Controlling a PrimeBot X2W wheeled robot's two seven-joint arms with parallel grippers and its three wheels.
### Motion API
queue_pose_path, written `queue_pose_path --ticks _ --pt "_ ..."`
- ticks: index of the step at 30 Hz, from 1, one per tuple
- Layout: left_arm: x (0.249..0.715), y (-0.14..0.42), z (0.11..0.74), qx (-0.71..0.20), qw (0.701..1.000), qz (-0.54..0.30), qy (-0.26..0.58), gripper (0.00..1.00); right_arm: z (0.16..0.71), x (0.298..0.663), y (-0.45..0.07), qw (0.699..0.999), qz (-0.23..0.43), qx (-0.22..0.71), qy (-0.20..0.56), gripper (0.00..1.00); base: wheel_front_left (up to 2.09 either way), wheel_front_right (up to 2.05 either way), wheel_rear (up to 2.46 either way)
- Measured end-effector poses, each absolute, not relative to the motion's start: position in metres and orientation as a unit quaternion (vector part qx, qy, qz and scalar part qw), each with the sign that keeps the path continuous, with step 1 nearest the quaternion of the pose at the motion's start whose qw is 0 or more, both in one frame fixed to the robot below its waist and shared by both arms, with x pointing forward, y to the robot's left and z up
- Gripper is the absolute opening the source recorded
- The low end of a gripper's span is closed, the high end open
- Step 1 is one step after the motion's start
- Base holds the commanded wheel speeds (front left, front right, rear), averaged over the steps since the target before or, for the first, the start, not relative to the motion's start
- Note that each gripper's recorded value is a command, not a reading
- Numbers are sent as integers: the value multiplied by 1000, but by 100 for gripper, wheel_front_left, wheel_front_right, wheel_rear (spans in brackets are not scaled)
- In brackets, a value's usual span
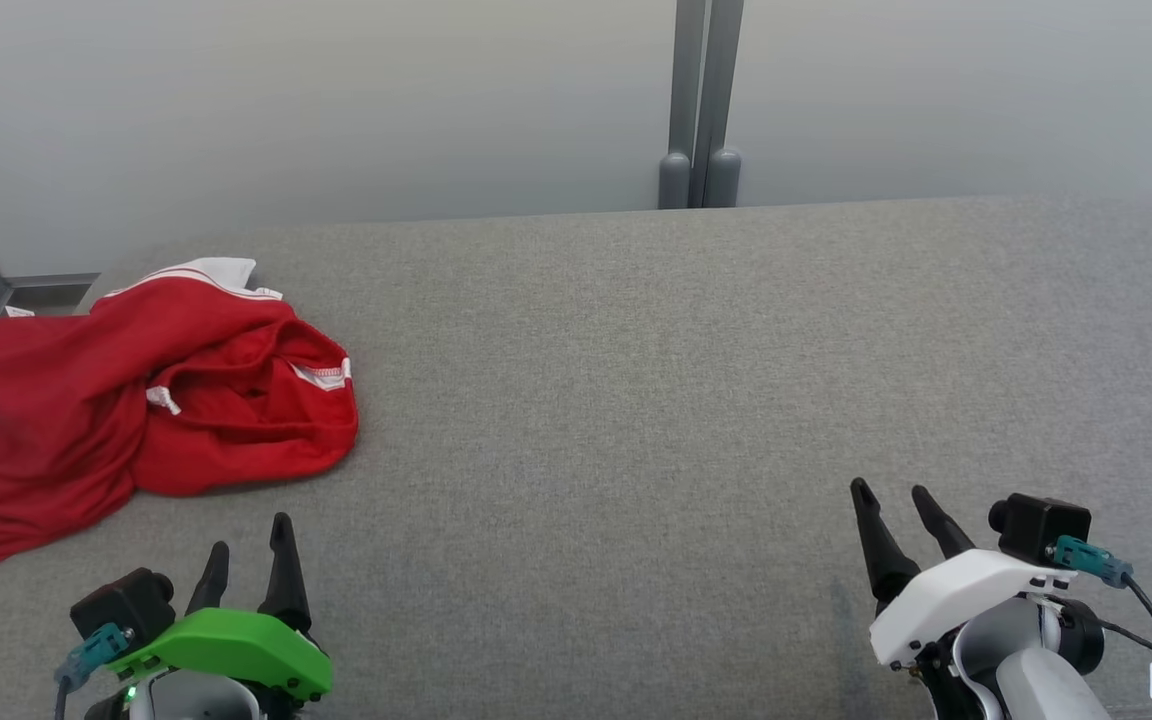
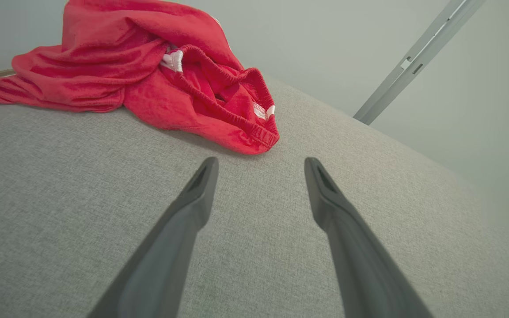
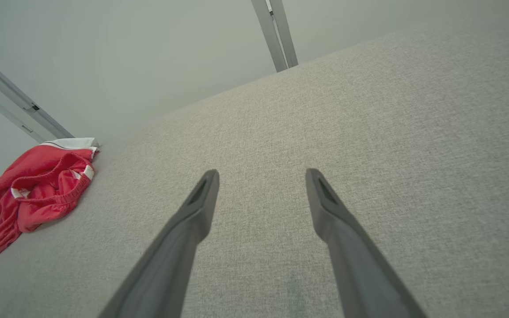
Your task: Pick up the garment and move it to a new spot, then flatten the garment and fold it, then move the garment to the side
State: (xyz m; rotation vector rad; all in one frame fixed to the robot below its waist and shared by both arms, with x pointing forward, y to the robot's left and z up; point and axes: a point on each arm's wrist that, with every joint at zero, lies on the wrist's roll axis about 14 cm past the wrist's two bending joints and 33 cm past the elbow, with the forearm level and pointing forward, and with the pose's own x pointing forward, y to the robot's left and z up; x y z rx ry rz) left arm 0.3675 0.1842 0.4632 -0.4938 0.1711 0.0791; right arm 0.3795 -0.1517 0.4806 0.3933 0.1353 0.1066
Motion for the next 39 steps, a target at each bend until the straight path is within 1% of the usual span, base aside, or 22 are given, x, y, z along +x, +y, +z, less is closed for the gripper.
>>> queue_pose_path --ticks 18,39 --pt "367 190 476 -153 986 20 59 100 486 378 -146 991 73 101 57 100 0 0 0" --pt "365 195 476 -86 995 20 53 100 482 374 -137 994 95 21 56 100 0 0 0"
